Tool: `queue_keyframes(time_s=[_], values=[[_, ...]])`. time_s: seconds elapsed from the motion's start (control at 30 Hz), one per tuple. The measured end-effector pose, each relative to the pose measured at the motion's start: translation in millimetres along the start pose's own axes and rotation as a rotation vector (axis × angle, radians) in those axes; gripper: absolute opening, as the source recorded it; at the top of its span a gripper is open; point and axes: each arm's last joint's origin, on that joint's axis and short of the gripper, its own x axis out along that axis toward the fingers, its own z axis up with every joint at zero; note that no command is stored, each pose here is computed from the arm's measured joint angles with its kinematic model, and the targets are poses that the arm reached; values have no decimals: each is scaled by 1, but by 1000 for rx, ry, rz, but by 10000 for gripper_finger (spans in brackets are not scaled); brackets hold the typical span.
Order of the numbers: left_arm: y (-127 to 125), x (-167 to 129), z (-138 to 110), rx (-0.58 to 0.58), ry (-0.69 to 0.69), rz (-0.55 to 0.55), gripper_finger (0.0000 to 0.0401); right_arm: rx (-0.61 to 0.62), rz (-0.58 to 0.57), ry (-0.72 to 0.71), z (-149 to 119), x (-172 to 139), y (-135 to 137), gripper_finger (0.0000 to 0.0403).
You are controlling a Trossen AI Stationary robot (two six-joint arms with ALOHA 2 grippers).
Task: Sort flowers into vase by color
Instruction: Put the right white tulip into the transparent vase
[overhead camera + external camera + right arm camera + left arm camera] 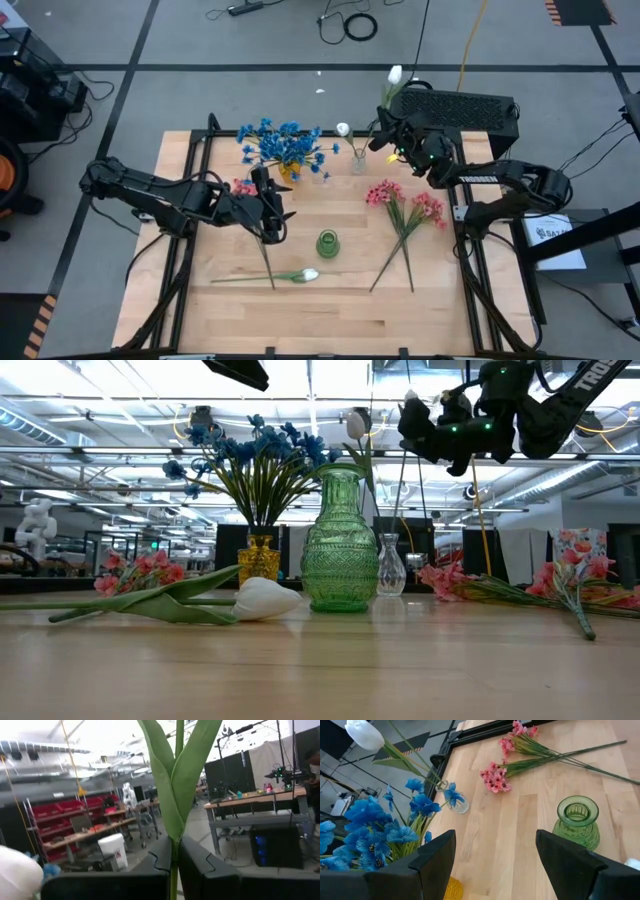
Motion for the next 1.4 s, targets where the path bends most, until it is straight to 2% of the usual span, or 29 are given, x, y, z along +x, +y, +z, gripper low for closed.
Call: queue_keyframes(time_s=[0.17,0.63,1.2,1.4], values=[[0,0,0,0,0,0,280,-7,-2,16,-2,0,0,9],[0,0,0,-4,-1,0,280,12,-19,104,-34,6,-3,17],[0,0,0,0,2,0,280,30,47,157,-40,-2,16,134],[0,0,-3,-9,24,-1,280,-13,73,161,-20,-11,22,174]])
